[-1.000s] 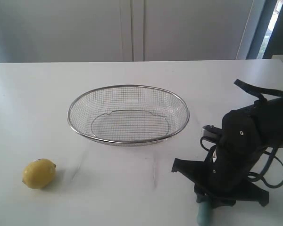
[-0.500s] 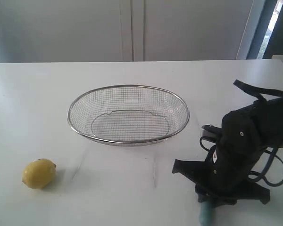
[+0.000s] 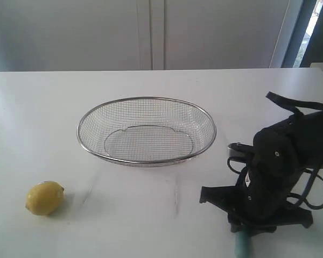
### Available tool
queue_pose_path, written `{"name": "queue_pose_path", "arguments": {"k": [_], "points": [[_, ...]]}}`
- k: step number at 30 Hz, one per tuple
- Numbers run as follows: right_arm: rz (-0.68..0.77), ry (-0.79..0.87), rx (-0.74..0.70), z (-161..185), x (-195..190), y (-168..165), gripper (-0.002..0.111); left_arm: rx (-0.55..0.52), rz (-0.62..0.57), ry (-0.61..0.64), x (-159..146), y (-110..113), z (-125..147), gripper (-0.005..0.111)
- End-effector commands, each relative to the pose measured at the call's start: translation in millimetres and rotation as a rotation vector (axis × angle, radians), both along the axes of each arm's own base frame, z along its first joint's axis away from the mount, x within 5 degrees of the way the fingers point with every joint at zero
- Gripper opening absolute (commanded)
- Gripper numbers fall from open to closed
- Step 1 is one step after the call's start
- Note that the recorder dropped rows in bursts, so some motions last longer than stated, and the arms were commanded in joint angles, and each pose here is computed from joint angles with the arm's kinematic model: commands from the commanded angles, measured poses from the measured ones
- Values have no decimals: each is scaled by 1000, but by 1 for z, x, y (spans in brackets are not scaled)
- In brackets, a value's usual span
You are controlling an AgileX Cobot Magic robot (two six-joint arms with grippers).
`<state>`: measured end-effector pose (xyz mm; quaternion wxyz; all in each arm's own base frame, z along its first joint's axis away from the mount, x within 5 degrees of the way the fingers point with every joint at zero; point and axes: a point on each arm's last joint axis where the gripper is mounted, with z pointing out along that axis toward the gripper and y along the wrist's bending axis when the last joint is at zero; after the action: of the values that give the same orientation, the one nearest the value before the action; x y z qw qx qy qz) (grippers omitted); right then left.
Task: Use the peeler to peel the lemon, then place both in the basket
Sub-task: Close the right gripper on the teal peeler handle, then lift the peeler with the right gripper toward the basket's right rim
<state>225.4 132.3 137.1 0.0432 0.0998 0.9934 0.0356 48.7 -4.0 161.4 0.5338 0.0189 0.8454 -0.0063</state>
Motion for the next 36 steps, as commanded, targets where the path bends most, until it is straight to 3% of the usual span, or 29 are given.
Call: {"name": "queue_pose_path", "arguments": {"k": [1, 20, 29, 36], "points": [[50, -31, -20, 10, -1, -3, 0, -3, 0, 6, 0, 0, -2, 0], [169, -241, 47, 63, -9, -10, 0, -3, 0, 6, 0, 0, -2, 0], [228, -238, 41, 77, -18, -14, 0, -3, 0, 6, 0, 0, -2, 0], [334, -317, 41, 113, -2, -5, 0, -3, 0, 6, 0, 0, -2, 0]]}}
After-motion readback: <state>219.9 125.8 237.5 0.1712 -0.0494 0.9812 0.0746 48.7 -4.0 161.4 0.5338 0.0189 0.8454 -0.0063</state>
